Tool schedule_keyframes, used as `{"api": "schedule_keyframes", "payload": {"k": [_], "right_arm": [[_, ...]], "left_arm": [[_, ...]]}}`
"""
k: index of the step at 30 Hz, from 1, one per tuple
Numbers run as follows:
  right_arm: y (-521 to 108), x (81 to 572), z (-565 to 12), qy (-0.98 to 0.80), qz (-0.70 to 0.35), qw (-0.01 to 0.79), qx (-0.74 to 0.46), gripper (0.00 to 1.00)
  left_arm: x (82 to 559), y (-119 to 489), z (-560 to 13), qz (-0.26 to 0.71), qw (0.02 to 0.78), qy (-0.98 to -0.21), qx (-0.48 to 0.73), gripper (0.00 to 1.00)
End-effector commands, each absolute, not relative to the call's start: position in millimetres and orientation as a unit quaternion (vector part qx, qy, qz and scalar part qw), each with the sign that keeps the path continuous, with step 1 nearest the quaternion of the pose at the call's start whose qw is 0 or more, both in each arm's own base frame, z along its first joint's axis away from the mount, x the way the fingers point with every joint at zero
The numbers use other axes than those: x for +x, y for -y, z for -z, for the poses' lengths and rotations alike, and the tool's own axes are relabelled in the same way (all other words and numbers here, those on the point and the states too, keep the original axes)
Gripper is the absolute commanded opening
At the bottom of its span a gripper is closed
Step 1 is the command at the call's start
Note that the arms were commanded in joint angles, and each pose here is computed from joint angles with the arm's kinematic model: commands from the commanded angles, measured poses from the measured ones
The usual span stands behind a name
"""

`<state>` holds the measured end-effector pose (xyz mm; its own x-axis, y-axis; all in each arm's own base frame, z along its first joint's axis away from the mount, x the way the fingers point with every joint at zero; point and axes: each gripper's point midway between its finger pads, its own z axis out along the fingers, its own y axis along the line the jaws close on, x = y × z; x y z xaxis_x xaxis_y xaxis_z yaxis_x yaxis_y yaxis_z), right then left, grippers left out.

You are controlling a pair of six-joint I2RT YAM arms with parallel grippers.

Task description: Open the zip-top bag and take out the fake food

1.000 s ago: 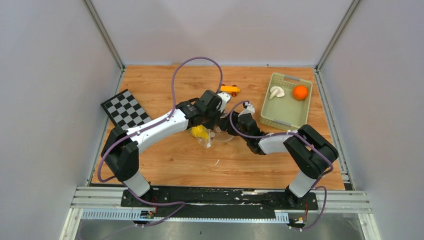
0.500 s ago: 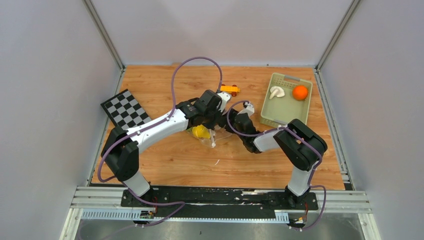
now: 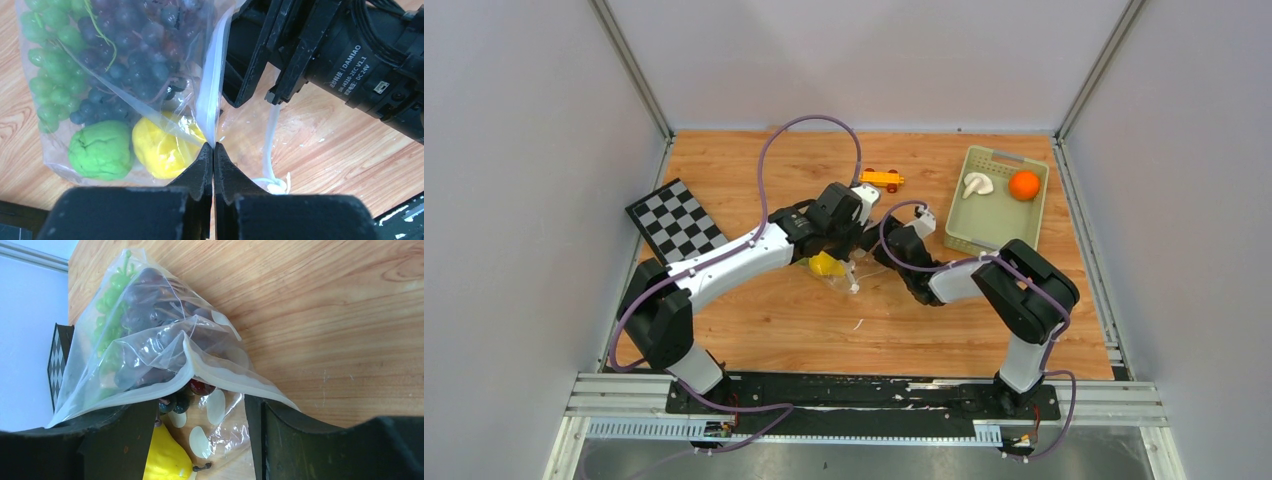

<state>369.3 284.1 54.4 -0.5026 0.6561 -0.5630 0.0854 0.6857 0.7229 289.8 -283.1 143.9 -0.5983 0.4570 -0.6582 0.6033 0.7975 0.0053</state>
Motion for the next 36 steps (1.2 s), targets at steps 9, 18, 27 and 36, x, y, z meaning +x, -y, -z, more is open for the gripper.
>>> {"api": "schedule_keyframes", "payload": {"k": [9, 18, 27, 36], "right_arm": [[-303, 391, -98, -0.736, -0.388, 0.520, 0.192, 0.56], [-290, 401, -76, -0.751, -0.332, 0.532, 0.206, 0.54], [-316, 400, -85, -0.746, -0.381, 0.529, 0.139, 0.39], [-316, 382, -114, -0.740, -0.400, 0.533, 0.095, 0.00]], "left_arm": [[287, 288, -148, 0.128, 0.339, -0.882, 0.302, 0.00], [285, 290, -142, 0.126, 0.326, -0.885, 0.308, 0.00], [286, 289, -142, 0.124, 0.327, -0.885, 0.308, 0.00], [290, 284, -144, 0.108, 0.333, -0.885, 0.307, 0.00]]}}
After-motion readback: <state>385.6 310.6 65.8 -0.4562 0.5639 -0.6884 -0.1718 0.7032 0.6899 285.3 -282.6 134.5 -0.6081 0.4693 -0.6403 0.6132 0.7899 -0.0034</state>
